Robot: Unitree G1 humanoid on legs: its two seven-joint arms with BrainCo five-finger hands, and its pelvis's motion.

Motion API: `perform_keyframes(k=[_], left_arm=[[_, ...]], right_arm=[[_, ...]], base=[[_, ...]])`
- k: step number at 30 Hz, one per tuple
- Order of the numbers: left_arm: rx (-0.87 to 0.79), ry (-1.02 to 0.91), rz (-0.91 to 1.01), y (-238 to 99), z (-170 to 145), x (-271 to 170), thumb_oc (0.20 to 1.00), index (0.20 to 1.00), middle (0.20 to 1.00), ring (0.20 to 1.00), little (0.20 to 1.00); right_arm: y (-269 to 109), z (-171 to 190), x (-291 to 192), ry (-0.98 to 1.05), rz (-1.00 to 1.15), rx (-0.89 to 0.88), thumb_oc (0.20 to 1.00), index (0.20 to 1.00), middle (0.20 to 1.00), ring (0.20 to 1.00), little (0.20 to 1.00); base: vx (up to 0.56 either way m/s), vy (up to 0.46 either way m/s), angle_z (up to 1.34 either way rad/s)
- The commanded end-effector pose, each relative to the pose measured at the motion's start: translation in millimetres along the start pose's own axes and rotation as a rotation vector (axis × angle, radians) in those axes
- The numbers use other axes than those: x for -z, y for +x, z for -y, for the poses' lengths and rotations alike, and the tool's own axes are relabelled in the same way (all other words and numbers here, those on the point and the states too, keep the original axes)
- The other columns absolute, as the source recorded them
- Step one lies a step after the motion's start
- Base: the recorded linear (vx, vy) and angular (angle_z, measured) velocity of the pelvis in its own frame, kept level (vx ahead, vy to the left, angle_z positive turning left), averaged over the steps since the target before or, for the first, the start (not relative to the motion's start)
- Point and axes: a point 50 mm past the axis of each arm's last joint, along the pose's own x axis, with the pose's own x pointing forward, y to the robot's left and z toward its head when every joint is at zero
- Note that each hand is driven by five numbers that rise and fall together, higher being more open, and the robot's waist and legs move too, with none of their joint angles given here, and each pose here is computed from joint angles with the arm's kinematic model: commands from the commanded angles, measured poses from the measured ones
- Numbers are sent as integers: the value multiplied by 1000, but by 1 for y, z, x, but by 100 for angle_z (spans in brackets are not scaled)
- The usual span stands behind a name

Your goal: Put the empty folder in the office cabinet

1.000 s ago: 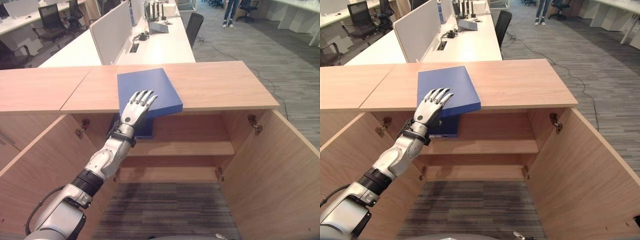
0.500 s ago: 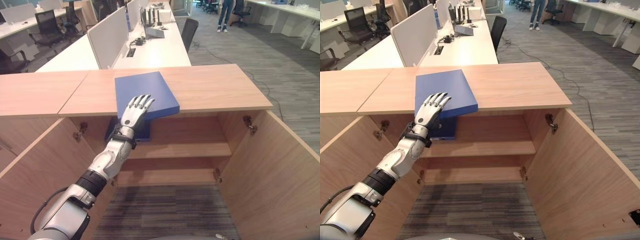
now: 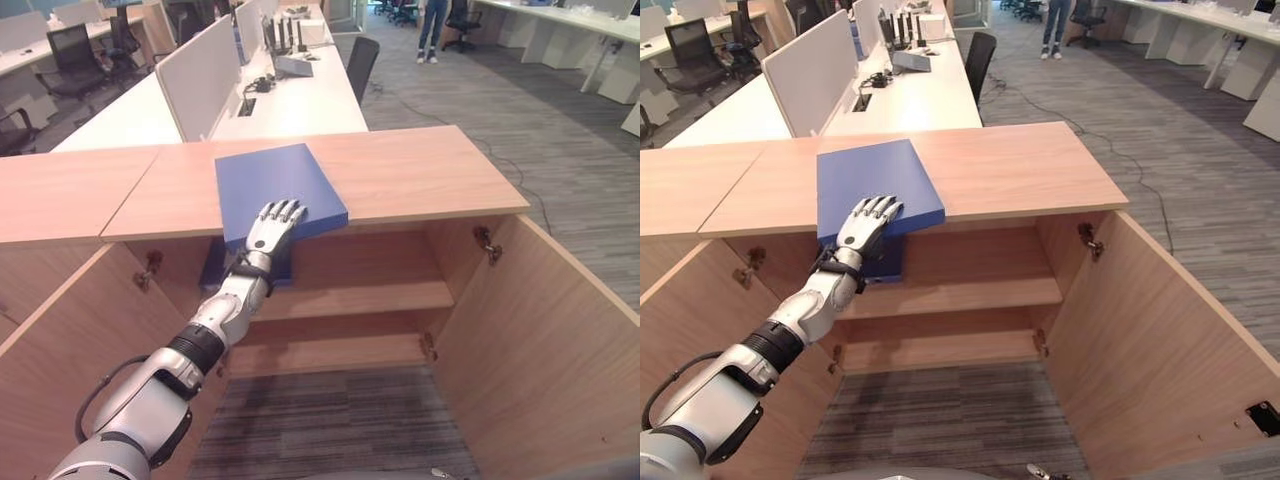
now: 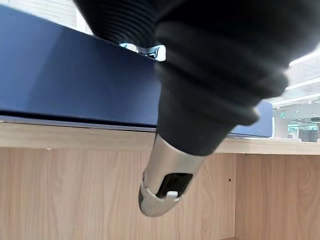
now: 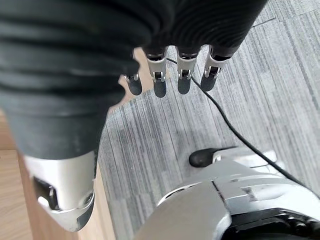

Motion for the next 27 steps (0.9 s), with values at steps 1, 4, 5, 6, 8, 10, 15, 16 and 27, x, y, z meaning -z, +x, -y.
perform_keyframes(k=[1, 4, 5, 6, 8, 10, 15, 16, 27], left_arm=[[-124, 209, -31, 42, -51, 14, 1000, 1000, 1000, 1000, 1000], [-101, 279, -84, 43, -49, 27, 1000, 1000, 1000, 1000, 1000], [-102, 280, -83, 44, -49, 27, 1000, 1000, 1000, 1000, 1000], [-80, 307, -143, 44, -47, 38, 1000, 1000, 1000, 1000, 1000], [-66, 320, -163, 43, -45, 41, 1000, 1000, 1000, 1000, 1000], [-47, 348, -181, 42, -41, 46, 1000, 1000, 1000, 1000, 1000], [-22, 407, -253, 36, -39, 63, 752, 752, 752, 752, 752], [-20, 415, -262, 36, -39, 66, 200, 200, 200, 200, 200], [6, 379, -260, 26, -23, 65, 200, 200, 200, 200, 200]], right_arm=[[1, 3, -9, -14, 16, 18, 1000, 1000, 1000, 1000, 1000], [1, 3, -9, -16, 22, 19, 1000, 1000, 1000, 1000, 1000], [1, 3, -9, -15, 23, 19, 1000, 1000, 1000, 1000, 1000], [1, 3, -9, -16, 26, 22, 1000, 1000, 1000, 1000, 1000], [1, 2, -9, -17, 27, 21, 1000, 1000, 1000, 1000, 1000], [1, 2, -9, -16, 27, 20, 1000, 1000, 1000, 1000, 1000], [1, 1, -10, -14, 36, 20, 1000, 1000, 1000, 1000, 1000], [1, 1, -10, -17, 37, 22, 1000, 1000, 1000, 1000, 1000], [1, 1, -10, -10, 39, 34, 1000, 1000, 1000, 1000, 1000]], base=[[0, 0, 0], [0, -1, -1], [0, -10, -6], [-3, -10, -7], [-3, -9, -4], [0, 0, 0], [1, -2, -1], [4, -4, -6], [1, -1, -2]])
